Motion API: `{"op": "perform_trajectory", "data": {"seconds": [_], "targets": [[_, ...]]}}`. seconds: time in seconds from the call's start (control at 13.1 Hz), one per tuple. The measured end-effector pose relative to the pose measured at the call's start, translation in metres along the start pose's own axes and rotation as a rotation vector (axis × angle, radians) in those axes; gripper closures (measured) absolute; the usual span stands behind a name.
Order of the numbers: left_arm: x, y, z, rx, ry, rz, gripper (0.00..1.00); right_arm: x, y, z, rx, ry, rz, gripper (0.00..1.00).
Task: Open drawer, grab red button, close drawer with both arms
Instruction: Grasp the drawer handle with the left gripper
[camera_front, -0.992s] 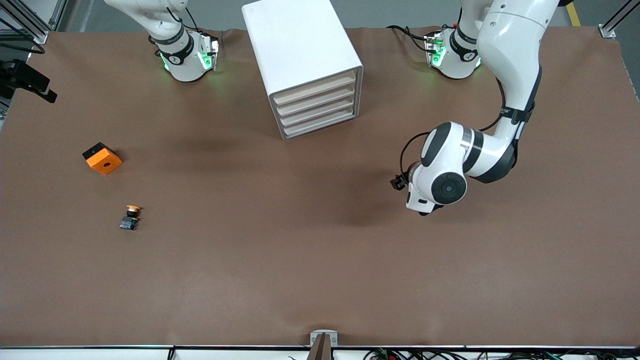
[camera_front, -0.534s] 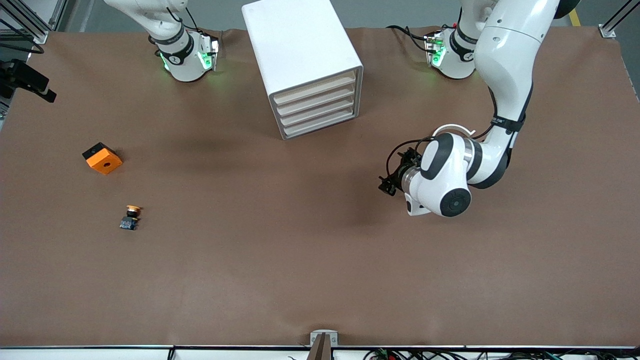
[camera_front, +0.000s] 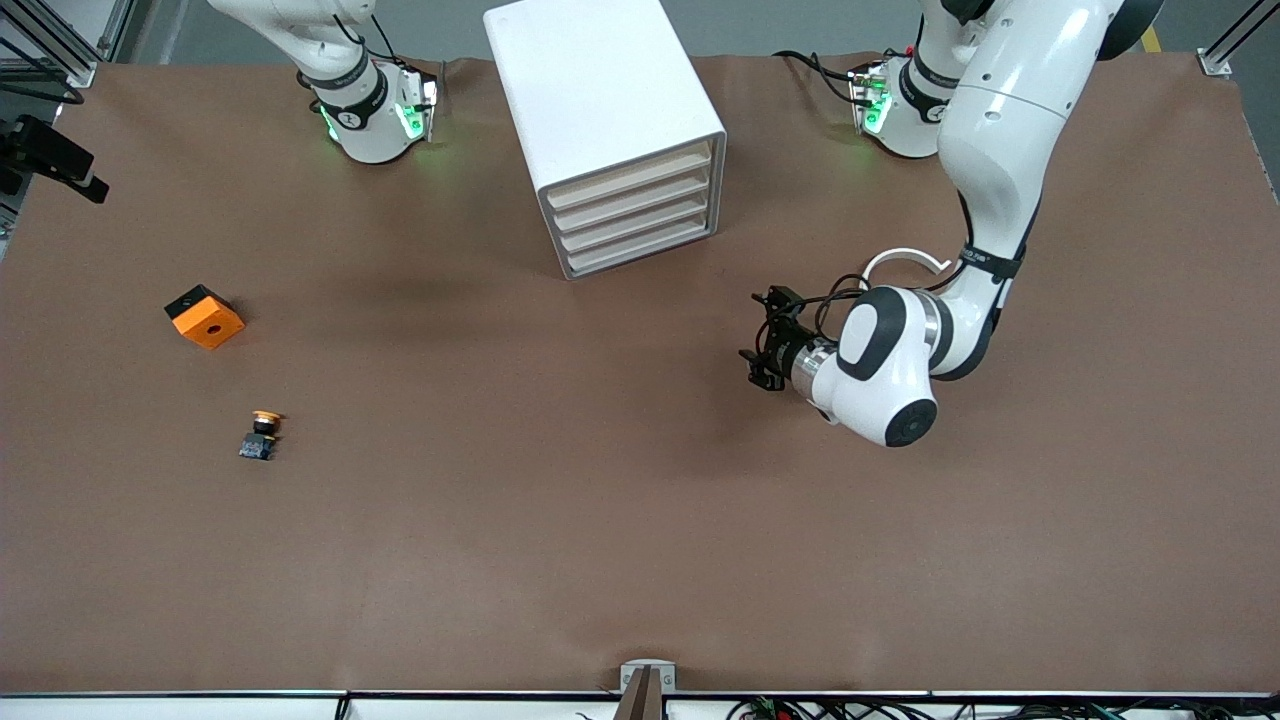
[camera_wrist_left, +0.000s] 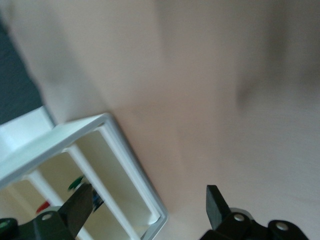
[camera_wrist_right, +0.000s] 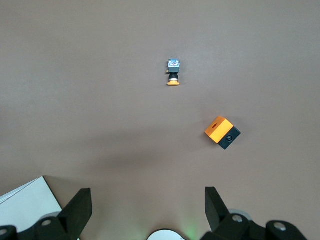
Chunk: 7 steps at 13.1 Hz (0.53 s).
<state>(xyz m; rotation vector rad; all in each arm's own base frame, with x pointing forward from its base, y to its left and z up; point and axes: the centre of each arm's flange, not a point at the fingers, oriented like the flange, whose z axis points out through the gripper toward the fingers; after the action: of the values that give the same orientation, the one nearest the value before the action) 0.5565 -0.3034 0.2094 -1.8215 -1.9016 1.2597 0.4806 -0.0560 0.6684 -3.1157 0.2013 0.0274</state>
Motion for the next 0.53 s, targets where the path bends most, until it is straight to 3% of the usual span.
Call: {"op": "perform_trajectory", "data": {"seconds": [0.23,0.53], "targets": [[-0.004,-0.005,0.027,0.144,-0.040,-0.141,0.00,0.000,0.000,-0.001,0.000,0.001,0.000,0.00],[-0.023,-0.020,0.048,0.257,-0.035,-0.229,0.00,0.000,0.002,-0.003,0.000,0.006,0.004,0.00]]}}
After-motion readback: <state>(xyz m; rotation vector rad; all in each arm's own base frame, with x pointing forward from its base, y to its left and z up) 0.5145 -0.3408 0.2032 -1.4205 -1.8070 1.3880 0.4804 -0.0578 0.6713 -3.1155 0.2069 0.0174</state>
